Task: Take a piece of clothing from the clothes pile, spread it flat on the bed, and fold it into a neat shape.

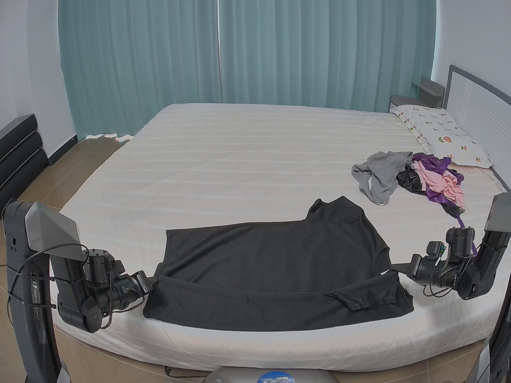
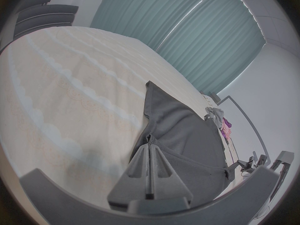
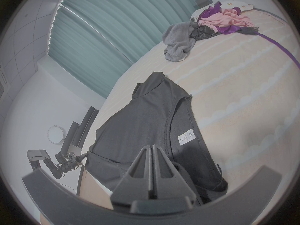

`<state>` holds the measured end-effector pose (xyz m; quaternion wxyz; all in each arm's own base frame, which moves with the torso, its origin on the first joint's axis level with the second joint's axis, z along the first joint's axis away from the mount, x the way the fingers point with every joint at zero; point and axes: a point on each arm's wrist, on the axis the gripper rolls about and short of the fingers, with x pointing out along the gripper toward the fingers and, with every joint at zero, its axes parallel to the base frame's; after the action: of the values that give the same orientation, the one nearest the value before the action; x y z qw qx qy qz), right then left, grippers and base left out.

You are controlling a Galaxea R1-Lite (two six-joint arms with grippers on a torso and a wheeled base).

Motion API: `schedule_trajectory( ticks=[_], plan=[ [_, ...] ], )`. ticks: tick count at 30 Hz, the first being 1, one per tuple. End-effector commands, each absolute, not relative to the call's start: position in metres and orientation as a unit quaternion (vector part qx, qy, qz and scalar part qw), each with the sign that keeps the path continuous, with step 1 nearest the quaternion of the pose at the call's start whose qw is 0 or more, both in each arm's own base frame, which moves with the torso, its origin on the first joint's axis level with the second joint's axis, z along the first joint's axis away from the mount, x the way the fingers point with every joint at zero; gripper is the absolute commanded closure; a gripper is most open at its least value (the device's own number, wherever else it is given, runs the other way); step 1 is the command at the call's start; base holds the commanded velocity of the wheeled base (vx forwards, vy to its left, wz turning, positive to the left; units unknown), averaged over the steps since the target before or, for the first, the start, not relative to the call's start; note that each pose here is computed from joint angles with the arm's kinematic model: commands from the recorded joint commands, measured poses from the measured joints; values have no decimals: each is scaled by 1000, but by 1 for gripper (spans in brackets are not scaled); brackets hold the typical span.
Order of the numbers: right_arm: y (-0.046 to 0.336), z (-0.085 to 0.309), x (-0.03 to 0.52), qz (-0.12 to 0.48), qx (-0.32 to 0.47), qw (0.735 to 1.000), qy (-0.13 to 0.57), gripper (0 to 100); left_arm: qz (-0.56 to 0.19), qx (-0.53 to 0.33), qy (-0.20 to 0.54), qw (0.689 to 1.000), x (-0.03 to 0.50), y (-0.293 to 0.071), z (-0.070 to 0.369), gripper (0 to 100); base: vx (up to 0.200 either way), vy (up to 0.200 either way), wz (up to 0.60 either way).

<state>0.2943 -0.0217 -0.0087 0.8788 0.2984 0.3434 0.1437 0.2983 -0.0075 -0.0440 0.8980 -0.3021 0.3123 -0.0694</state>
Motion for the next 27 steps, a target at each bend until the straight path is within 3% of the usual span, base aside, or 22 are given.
schedule_trajectory(
  ticks=[1, 21, 22, 24, 25, 27],
  plan=[
    [-22, -20, 300, 142, 301, 875, 353, 100, -66, -303, 318, 896, 301, -8, -52, 100, 0, 0, 0],
    [-24, -35, 317, 123, 324, 868, 355, 100, -60, -313, 316, 894, 303, -6, -53, 100, 0, 0, 0],
    [-24, -36, 317, 123, 324, 868, 355, 100, -59, -313, 316, 894, 303, -6, -53, 0, 0, 0, 0],
    [-24, -36, 317, 123, 324, 868, 355, 100, -60, -312, 316, 894, 303, -7, -53, 0, 0, 0, 0],
    [-23, -36, 317, 123, 324, 868, 356, 0, -60, -312, 316, 894, 303, -7, -53, 0, 0, 0, 0],
    [-23, -35, 317, 124, 324, 868, 355, 0, -60, -313, 318, 893, 302, -7, -53, 0, 0, 0, 0]
  ],
)
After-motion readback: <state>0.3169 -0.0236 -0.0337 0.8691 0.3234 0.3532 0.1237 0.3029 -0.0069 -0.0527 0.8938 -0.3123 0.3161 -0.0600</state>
